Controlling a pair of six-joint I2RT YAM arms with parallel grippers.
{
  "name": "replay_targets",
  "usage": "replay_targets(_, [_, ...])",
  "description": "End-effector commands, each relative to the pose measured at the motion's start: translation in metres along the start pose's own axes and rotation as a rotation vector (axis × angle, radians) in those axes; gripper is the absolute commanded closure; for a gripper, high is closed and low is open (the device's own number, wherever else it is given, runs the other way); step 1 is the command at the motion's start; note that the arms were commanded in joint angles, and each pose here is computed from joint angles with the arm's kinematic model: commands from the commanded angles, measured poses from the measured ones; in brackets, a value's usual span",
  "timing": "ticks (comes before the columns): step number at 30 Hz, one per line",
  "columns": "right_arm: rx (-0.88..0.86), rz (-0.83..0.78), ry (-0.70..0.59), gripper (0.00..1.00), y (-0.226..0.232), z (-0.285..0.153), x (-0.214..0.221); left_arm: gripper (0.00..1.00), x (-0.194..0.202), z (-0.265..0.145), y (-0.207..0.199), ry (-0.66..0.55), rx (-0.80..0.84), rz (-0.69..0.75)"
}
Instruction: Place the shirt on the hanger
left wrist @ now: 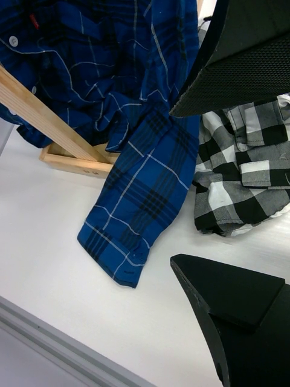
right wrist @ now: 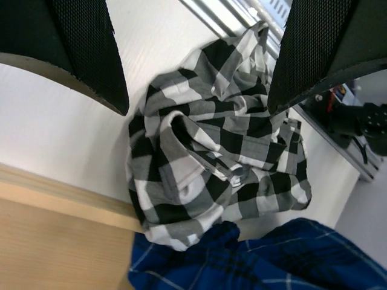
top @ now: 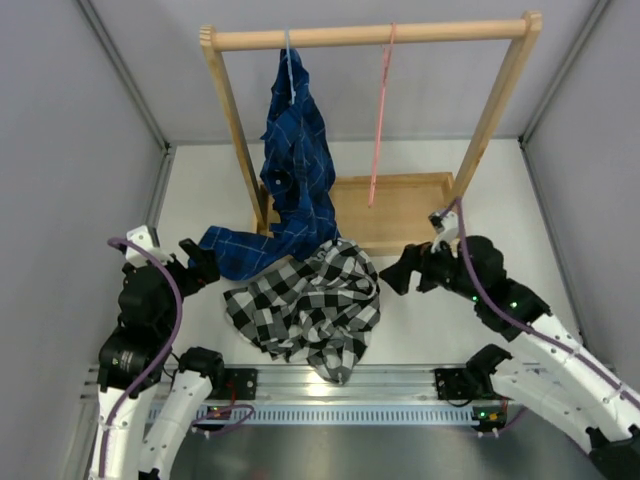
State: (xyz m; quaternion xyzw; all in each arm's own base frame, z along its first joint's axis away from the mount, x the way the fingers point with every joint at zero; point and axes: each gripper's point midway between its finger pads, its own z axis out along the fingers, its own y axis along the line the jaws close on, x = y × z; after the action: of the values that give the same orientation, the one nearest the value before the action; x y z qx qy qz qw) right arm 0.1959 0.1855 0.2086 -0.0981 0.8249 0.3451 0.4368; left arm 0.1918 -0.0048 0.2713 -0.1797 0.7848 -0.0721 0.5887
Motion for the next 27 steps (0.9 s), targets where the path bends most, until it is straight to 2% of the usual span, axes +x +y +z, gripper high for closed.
replay_targets(1, [0.03, -0.135, -0.119, 0.08, 0.015, 0.032, -0.024, 0.02, -0.011, 0.007, -0.004, -0.045, 0.003, -0.019])
replay_targets(6, [0.066, -0.266, 0.009, 0.09, 0.021, 0.08, 0.004, 0.02, -0.01, 0.008, -0.004, -0.04, -0.001, -0.017])
replay_targets(7, [0.087, -0.277, 0.056, 0.14, 0.014, 0.094, 0.017, 0.02, -0.011, 0.008, -0.004, -0.043, -0.001, -0.018])
replay_targets(9, [0.056, -0.301, 0.066, 0.21, 0.019, 0.108, 0.026, 0.02, -0.011, 0.007, -0.004, -0.043, -0.001, -0.018])
replay_targets(10, [0.063, -0.311, 0.104, 0.3, 0.014, 0.119, 0.039, 0.02, -0.01, 0.008, -0.004, -0.042, -0.001, -0.019])
replay_targets(11, [0.058, -0.329, 0.132, 0.34, 0.015, 0.123, 0.049, 0.02, -0.011, 0.007, -0.004, -0.044, 0.0, -0.02])
replay_targets(12, [0.043, -0.345, 0.118, 0.4, 0.021, 0.129, 0.046, 0.02, -0.01, 0.008, -0.004, -0.04, -0.001, -0.019])
replay_targets(13, [0.051, -0.357, 0.151, 0.57, 0.019, 0.136, 0.055, 0.02, -0.01, 0.008, -0.004, -0.039, 0.001, -0.017])
replay_targets(14, [0.051, -0.372, 0.155, 0.7, 0.022, 0.138, 0.056, 0.02, -0.01, 0.009, -0.004, -0.035, 0.0, -0.016])
replay_targets(16, [0.057, -0.382, 0.116, 1.0, 0.031, 0.136, 0.042, 0.02, -0.009, 0.009, -0.005, -0.033, 0.001, -0.015])
replay_targets(18, [0.072, -0.397, 0.073, 1.0, 0.039, 0.126, 0.027, 0.02, -0.008, 0.01, -0.005, -0.027, 0.0, -0.014])
replay_targets(21, [-0.008, -0.395, -0.058, 1.0, 0.077, 0.094, -0.021, 0.02, -0.009, 0.011, -0.006, -0.025, 0.003, -0.01])
replay_targets(27, [-0.222, -0.433, -0.255, 1.0, 0.145, -0.001, -0.105, 0.02, -0.009, 0.01, -0.006, -0.027, 0.009, -0.012])
